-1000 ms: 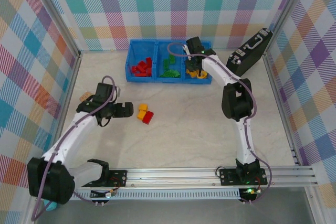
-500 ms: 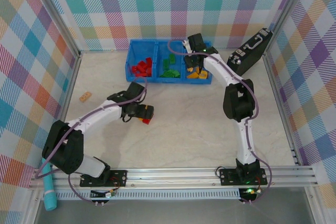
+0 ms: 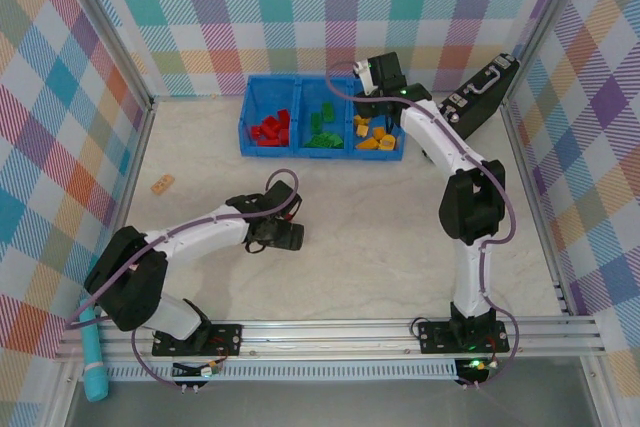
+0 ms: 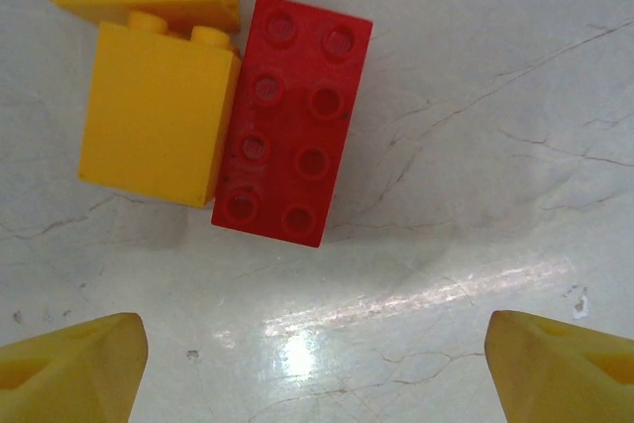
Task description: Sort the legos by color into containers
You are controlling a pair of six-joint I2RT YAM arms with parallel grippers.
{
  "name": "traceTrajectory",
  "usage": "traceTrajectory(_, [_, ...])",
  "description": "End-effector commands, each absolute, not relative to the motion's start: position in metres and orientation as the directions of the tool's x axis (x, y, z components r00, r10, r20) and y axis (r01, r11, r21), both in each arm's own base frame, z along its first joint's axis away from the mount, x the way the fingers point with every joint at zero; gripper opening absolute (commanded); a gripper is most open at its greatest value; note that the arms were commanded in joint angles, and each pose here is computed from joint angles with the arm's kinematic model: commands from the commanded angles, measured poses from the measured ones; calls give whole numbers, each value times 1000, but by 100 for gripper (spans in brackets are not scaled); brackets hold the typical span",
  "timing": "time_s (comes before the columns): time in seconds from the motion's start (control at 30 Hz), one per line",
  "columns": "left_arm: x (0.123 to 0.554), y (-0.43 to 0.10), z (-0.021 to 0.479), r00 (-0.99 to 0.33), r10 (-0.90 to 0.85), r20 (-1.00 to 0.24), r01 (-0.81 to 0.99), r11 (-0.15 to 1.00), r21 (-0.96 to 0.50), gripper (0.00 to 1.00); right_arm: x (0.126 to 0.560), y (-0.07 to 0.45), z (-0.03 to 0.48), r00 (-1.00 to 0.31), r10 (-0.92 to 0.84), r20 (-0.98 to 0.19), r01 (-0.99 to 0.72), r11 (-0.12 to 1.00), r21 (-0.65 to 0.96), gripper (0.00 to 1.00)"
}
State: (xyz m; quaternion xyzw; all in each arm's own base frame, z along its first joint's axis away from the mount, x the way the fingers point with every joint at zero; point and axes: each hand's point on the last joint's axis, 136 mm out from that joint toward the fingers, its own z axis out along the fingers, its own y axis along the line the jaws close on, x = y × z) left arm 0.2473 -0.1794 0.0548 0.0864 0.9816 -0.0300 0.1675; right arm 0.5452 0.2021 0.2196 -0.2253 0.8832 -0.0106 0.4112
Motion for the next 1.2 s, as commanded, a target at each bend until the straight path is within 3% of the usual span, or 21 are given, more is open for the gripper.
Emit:
traceTrajectory(0.0, [245, -178, 42, -940, 134, -314, 145, 989, -15, 87, 541, 201, 247, -518, -387, -763, -389, 901, -192, 49])
traceTrajectory(0.5, [277, -196, 11, -935, 121, -334, 136, 991, -20, 82, 519, 197, 280, -487, -341, -804, -388, 909, -150, 51])
traceTrajectory(0.87, [297, -191, 9, -920, 140, -366, 144, 989, 15, 76, 514, 203, 273, -510, -323, -797, -407, 907, -107, 51])
traceTrajectory(1.17, [309, -177, 19, -897, 190, -399, 152, 980, 124, 85, 512, 206, 274, -510, -316, -800, -420, 903, -90, 51])
